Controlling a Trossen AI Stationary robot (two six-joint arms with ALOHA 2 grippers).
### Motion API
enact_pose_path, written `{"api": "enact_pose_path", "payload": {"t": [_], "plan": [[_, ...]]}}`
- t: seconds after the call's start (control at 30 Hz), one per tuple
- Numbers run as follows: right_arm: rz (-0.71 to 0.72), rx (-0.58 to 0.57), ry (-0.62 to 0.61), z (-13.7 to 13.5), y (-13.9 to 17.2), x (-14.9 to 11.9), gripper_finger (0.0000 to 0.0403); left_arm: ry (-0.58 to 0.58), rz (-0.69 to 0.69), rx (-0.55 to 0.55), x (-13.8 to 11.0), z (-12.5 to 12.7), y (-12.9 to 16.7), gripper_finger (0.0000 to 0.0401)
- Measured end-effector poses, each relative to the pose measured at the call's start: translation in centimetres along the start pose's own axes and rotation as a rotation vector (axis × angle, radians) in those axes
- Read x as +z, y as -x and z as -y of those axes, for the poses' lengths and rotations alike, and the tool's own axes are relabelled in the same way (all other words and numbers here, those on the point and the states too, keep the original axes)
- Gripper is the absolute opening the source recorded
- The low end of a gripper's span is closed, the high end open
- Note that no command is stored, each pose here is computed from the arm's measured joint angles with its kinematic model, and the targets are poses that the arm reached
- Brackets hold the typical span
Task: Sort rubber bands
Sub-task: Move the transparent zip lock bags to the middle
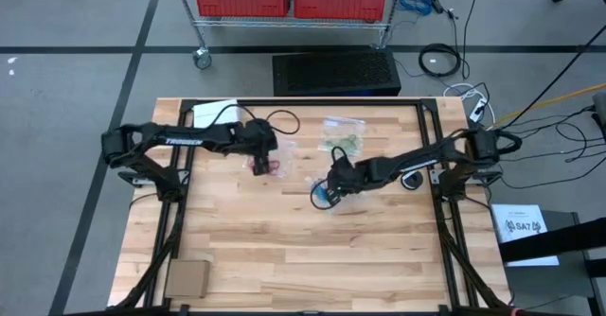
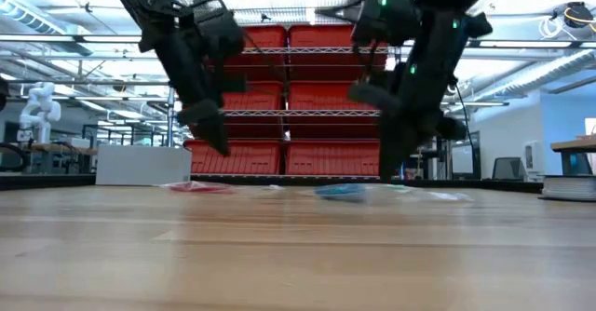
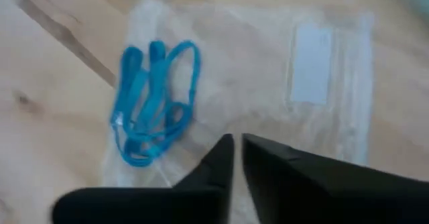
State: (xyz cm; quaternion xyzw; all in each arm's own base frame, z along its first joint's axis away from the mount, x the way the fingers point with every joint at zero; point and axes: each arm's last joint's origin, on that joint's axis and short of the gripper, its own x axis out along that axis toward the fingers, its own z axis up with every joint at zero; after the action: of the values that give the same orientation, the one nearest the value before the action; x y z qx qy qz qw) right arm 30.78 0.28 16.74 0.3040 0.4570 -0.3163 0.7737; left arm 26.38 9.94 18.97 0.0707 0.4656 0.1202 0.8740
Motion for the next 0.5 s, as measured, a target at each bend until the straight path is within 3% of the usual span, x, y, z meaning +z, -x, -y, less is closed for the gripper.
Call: {"api": "enact_pose_path", "payload": {"t": [0.1,0.3,0.4,0.5], "plan": [[0.002,-0.031,-0.026,-0.3,-1.5,-0.7,0.001,0.021,-0.11,0.036,-1.3,-0.4,-0.4,0.0003],[0.039,-0.066,-0.062,-0.7,-4.1,-0.9,0.0016,0.101,-0.247,0.035,-3.8,-0.9,-1.8,0.0002],[0.052,-0.051,-0.004,-0.8,-4.7,-0.6,0.0012,0.121,-0.292,0.011,-4.8,-0.6,-2.3,0.0002],[0.06,-0.013,0.15,-1.1,-4.7,-0.4,0.0004,0.153,-0.288,-0.055,-5.4,-0.1,-2.6,0.0001]]}}
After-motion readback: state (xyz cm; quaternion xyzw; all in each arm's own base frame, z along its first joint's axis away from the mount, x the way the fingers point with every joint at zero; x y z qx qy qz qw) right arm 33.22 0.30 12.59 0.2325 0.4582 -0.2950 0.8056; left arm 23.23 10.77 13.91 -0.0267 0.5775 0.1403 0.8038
